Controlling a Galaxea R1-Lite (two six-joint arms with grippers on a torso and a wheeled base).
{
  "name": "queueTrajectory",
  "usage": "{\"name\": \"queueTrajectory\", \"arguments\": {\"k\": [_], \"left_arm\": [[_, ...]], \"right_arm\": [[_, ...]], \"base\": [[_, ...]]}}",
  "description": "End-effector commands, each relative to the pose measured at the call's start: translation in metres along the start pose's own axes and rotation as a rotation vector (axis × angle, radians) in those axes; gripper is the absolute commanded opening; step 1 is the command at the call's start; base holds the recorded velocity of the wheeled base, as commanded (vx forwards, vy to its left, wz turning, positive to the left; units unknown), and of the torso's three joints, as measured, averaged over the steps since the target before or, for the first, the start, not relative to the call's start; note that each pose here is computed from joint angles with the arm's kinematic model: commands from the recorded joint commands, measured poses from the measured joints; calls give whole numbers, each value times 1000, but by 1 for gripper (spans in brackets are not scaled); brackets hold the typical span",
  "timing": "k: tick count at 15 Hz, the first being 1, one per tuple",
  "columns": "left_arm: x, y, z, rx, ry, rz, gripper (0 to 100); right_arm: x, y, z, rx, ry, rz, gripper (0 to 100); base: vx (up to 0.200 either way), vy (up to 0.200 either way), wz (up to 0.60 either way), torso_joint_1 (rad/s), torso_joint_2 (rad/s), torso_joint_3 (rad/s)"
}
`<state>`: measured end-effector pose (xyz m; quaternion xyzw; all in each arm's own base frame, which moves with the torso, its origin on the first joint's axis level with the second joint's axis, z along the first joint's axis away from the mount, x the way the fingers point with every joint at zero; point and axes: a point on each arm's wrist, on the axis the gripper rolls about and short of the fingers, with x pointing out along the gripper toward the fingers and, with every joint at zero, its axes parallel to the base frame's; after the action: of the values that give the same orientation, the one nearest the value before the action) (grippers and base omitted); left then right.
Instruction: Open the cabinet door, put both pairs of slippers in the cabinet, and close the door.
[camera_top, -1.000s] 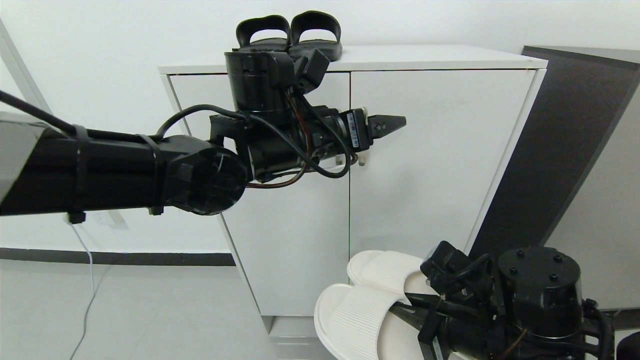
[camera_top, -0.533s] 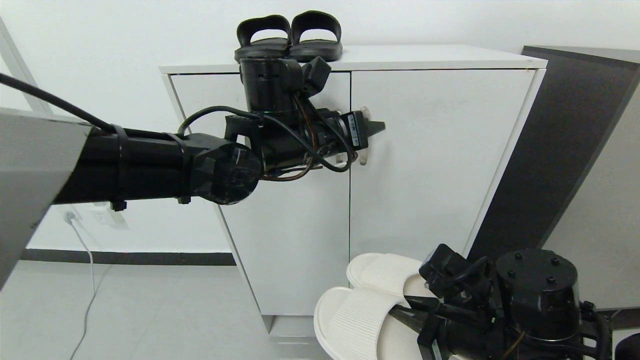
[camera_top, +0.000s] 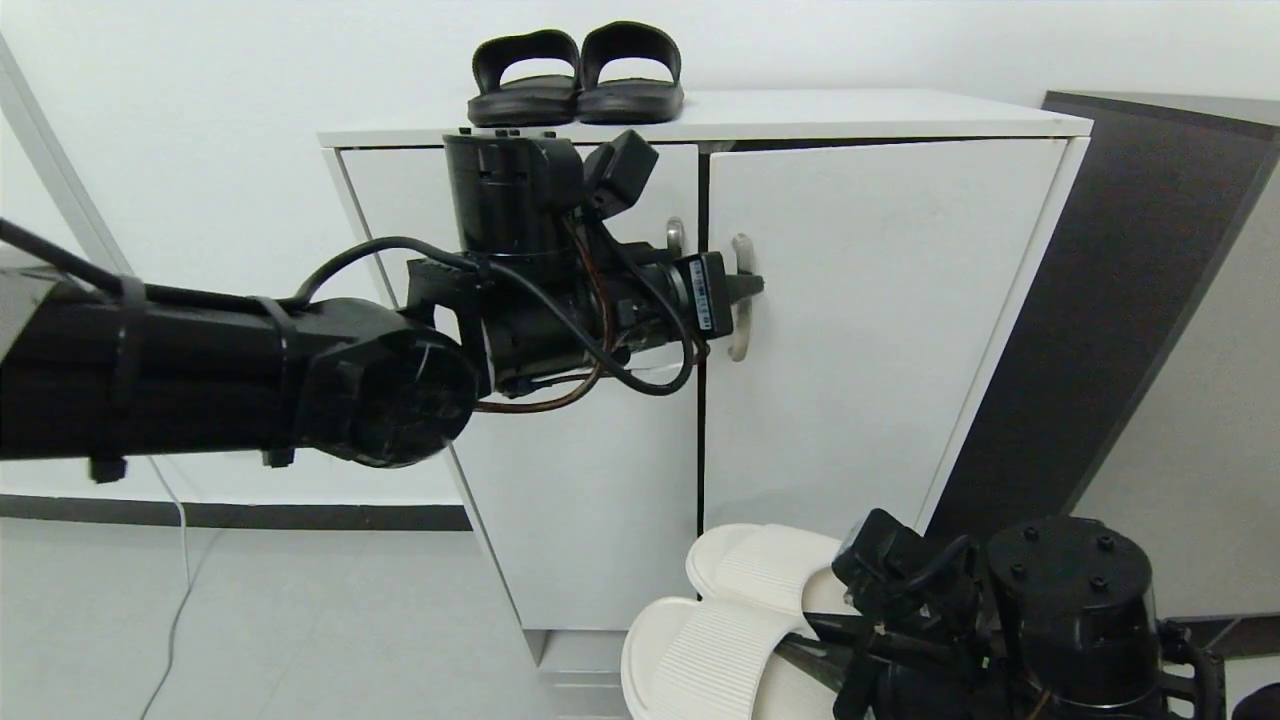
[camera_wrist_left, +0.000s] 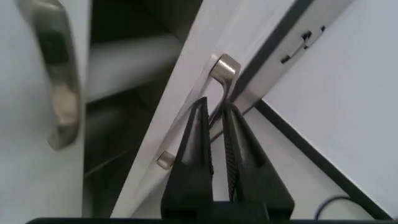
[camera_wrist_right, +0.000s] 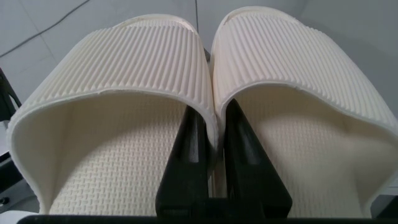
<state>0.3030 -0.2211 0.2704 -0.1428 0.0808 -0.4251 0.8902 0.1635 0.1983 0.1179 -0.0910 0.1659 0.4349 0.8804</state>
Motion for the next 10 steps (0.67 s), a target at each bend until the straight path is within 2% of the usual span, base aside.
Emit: {"name": "queueTrajectory", "arguments": {"k": [1, 7, 8, 10], "left_arm": [[-19, -10, 9, 7, -22, -10, 0], [-59, -23, 11, 11, -30, -14, 0], [-61, -20, 11, 9, -31, -7, 0], [-60, -8, 14, 10, -48, 20, 0]], "right_arm": [[0, 1, -1, -1, 3, 2, 0], [1, 1, -2, -1, 7, 4, 0], [1, 2, -2, -3, 9, 8, 0], [1, 4, -2, -10, 9, 14, 0]], "base": [[0, 0, 0, 0, 0, 0], [0, 0, 0, 0, 0, 0], [0, 0, 0, 0, 0, 0], [0, 0, 0, 0, 0, 0]]}}
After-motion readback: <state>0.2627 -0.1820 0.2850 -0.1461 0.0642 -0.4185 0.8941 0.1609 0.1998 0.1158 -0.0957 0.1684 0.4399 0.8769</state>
